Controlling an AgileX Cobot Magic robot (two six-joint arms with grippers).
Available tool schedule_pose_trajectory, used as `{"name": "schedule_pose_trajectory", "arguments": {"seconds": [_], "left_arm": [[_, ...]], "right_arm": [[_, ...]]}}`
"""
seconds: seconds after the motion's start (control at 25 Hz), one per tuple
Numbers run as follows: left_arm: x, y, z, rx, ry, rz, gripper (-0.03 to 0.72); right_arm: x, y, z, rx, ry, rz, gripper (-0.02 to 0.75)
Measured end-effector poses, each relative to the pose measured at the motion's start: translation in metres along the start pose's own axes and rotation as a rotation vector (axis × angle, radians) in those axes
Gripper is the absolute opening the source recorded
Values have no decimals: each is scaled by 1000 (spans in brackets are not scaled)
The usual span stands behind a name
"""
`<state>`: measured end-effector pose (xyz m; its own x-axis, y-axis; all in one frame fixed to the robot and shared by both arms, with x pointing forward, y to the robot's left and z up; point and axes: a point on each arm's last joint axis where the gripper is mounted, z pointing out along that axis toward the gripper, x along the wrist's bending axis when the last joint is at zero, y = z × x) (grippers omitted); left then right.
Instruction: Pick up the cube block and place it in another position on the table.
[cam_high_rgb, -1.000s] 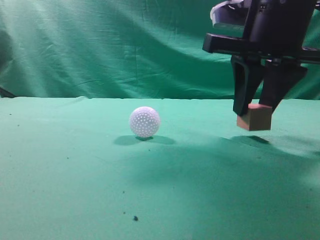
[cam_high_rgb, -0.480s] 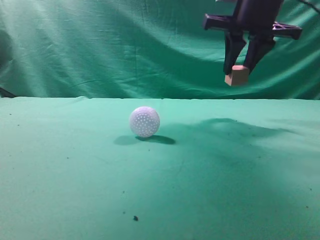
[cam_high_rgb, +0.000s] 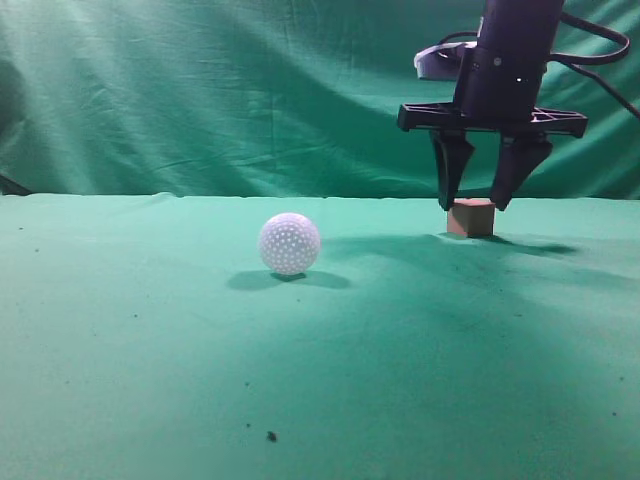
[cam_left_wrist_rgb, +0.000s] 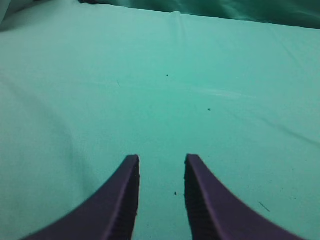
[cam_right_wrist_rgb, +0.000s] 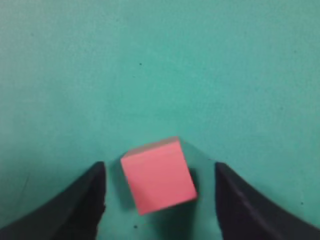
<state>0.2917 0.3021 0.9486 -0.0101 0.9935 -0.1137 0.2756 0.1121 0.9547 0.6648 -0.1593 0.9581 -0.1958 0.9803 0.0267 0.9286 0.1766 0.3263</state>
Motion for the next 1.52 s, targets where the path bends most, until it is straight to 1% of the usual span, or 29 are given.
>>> {"name": "schedule_pose_trajectory", "arguments": {"seconds": [0.04,0.12,0.2,0.24,0.28,0.32,0.36,0.4,0.44,0.6,0.76,0.92,1.12,1.32,1.4,1.52], "left_arm": [[0,0,0,0,0,0,262],[0,0,0,0,0,0,262],[0,0,0,0,0,0,262],[0,0,0,0,0,0,262],[0,0,0,0,0,0,262],[0,0,0,0,0,0,262],[0,0,0,0,0,0,262],[0,0,0,0,0,0,262],[0,0,0,0,0,0,262],[0,0,0,0,0,0,262],[0,0,0,0,0,0,262],[0,0,0,0,0,0,262],[0,0,0,0,0,0,262],[0,0,0,0,0,0,262],[0,0,0,0,0,0,262],[0,0,0,0,0,0,262]], "right_arm": [[0,1,-4,17,-3,0,505],[0,5,-13,43,-7,1,501],[1,9,-30,55,-9,2,370],[0,10,-42,47,-8,2,288],[0,10,-57,36,-7,3,179],[0,10,-72,15,-3,4,105],[0,9,-92,-17,1,5,62],[-1,7,-113,-54,6,6,39],[-2,4,-133,-94,11,6,0],[-6,-22,-198,-201,24,8,0],[-13,-72,-239,-247,30,9,0],[-20,-129,-256,-285,40,31,0],[-26,-195,-274,-370,85,48,0],[-31,-242,-291,-435,106,50,0],[-33,-257,-299,-439,107,49,0],[-37,-272,-303,-451,79,43,0]]}}
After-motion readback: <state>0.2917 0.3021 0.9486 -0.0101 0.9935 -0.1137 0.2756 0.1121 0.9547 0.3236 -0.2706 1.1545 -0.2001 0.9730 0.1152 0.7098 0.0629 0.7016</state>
